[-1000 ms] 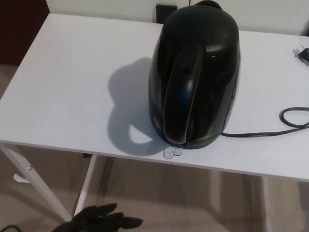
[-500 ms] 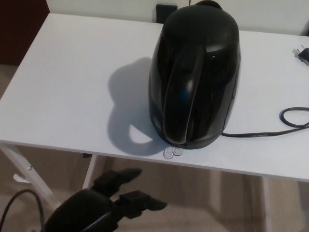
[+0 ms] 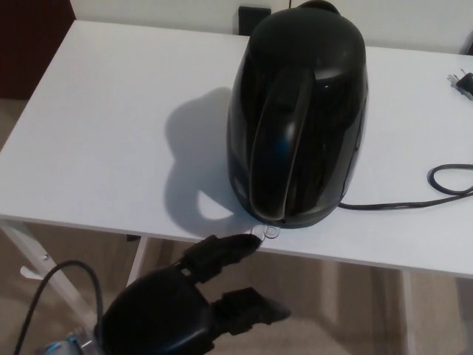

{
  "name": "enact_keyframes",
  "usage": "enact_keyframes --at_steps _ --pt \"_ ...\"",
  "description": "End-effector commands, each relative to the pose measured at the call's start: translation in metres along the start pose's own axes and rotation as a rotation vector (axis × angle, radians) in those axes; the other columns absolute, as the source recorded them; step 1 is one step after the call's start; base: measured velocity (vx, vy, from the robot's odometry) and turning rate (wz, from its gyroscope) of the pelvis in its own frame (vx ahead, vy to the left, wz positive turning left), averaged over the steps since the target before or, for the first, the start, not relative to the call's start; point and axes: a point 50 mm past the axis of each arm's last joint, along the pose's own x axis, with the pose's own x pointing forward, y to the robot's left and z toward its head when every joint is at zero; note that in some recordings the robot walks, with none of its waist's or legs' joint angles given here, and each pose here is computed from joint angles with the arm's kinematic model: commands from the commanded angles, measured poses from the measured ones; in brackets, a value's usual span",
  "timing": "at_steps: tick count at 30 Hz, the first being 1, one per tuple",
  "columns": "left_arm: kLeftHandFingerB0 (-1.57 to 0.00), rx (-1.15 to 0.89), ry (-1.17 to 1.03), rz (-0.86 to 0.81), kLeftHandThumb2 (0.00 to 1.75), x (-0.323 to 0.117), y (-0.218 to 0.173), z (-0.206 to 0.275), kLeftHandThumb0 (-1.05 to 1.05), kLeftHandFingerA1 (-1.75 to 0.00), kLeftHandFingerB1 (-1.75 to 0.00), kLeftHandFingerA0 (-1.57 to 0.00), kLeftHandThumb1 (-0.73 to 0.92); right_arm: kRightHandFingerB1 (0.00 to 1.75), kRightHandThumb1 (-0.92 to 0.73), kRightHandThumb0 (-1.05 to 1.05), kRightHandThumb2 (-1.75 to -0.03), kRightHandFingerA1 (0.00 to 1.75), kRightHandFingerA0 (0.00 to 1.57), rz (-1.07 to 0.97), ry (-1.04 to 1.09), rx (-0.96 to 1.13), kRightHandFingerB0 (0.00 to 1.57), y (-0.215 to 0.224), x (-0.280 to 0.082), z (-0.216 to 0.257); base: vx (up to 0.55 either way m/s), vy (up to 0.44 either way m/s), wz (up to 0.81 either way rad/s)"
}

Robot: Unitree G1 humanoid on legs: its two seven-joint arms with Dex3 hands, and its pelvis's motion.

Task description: The robot walk towards a table in front and click the button on the base of the boilling pot using its left middle finger

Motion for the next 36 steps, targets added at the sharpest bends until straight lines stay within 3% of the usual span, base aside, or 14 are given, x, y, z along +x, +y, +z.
enact_keyframes --at_steps 1,4,5,6,7,10,11,12,13,15,16,17,20,36 --pt "-0.36 0.31 -0.257 -0.076 0.65 -0.002 -0.014 0.017 -0.74 -0.34 -0.33 -0.39 0.67 0.33 -0.64 -0.43 -0.59 0.45 0.66 -0.007 0.024 0.006 0.34 -0.01 -0.003 -0.004 0.0 0.0 0.0" --pt "-0.37 0.315 -0.257 -0.084 0.65 -0.001 -0.015 0.017 -0.74 -0.34 -0.33 -0.4 0.67 0.33 -0.64 -0.43 -0.59 0.45 0.65 -0.01 0.023 0.01 0.34 -0.011 -0.003 -0.004 0.0 0.0 0.0" --pt "-0.31 0.305 -0.255 -0.084 0.95 -0.001 -0.016 0.016 -0.76 -0.48 -0.45 -0.36 0.59 0.33 -0.64 -0.44 -0.59 0.45 0.66 -0.01 0.021 -0.003 0.34 -0.011 -0.002 -0.003 0.0 0.0 0.0" --pt "-0.31 0.302 -0.255 -0.083 0.95 -0.001 -0.017 0.016 -0.76 -0.48 -0.45 -0.36 0.59 0.33 -0.64 -0.44 -0.59 0.45 0.66 -0.01 0.021 -0.008 0.34 -0.011 -0.002 -0.003 0.0 0.0 0.0" --pt "-0.36 0.292 -0.252 -0.091 0.64 -0.001 -0.019 0.017 -0.73 -0.34 -0.33 -0.39 0.67 0.33 -0.64 -0.46 -0.59 0.45 0.64 -0.007 0.024 -0.014 0.33 -0.012 -0.003 -0.003 0.0 0.0 0.0" --pt "-0.37 0.297 -0.255 -0.087 0.62 -0.001 -0.021 0.017 -0.7 -0.33 -0.33 -0.38 0.71 0.33 -0.64 -0.46 -0.59 0.45 0.64 -0.01 0.026 -0.012 0.33 -0.013 -0.003 -0.002 0.0 0.0 0.0" --pt "-0.27 0.306 -0.251 -0.093 0.96 -0.001 -0.021 0.016 -0.78 -0.48 -0.44 -0.33 0.61 0.33 -0.64 -0.45 -0.59 0.44 0.65 -0.009 0.021 -0.019 0.33 -0.013 -0.003 -0.001 0.0 0.0 0.0" --pt "-0.27 0.311 -0.249 -0.095 0.96 0.0 -0.021 0.015 -0.78 -0.48 -0.44 -0.33 0.61 0.33 -0.64 -0.45 -0.59 0.44 0.65 -0.008 0.02 -0.022 0.33 -0.013 -0.002 -0.001 0.0 0.0 0.0" --pt "-0.34 0.312 -0.248 -0.096 0.65 0.0 -0.021 0.014 -0.74 -0.34 -0.32 -0.38 0.69 0.33 -0.65 -0.44 -0.59 0.45 0.66 -0.005 0.017 -0.019 0.33 -0.013 -0.003 -0.001 0.0 0.0 0.0" --pt "-0.35 0.313 -0.243 -0.102 0.65 0.001 -0.02 0.013 -0.73 -0.34 -0.32 -0.38 0.7 0.33 -0.66 -0.42 -0.59 0.46 0.66 -0.002 0.004 -0.016 0.32 -0.013 -0.003 -0.001 0.0 0.0 0.0" --pt "-0.25 0.322 -0.234 -0.099 0.97 0.003 -0.021 0.009 -0.77 -0.48 -0.43 -0.34 0.62 0.33 -0.66 -0.43 -0.59 0.45 0.65 -0.003 0.001 -0.032 0.32 -0.013 -0.004 -0.001 0.0 0.0 0.0" --pt "-0.33 0.324 -0.229 -0.082 0.67 0.005 -0.023 0.004 -0.77 -0.35 -0.33 -0.38 0.68 0.33 -0.66 -0.41 -0.59 0.44 0.66 -0.012 0.004 -0.034 0.33 -0.013 -0.004 -0.002 0.0 0.0 0.0" --pt "-0.3 0.35 -0.214 -0.089 0.63 0.009 -0.023 -0.004 -0.71 -0.32 -0.31 -0.33 0.76 0.33 -0.67 -0.4 -0.59 0.43 0.66 -0.022 0.016 -0.021 0.33 -0.015 -0.002 0.0 0.0 0.0 0.0" --pt "-0.32 0.415 -0.156 -0.11 0.64 0.019 -0.024 -0.024 -0.72 -0.31 -0.31 -0.33 0.78 0.33 -0.67 -0.39 -0.6 0.43 0.65 -0.01 0.018 -0.019 0.35 -0.014 0.0 0.002 0.0 0.0 0.0"
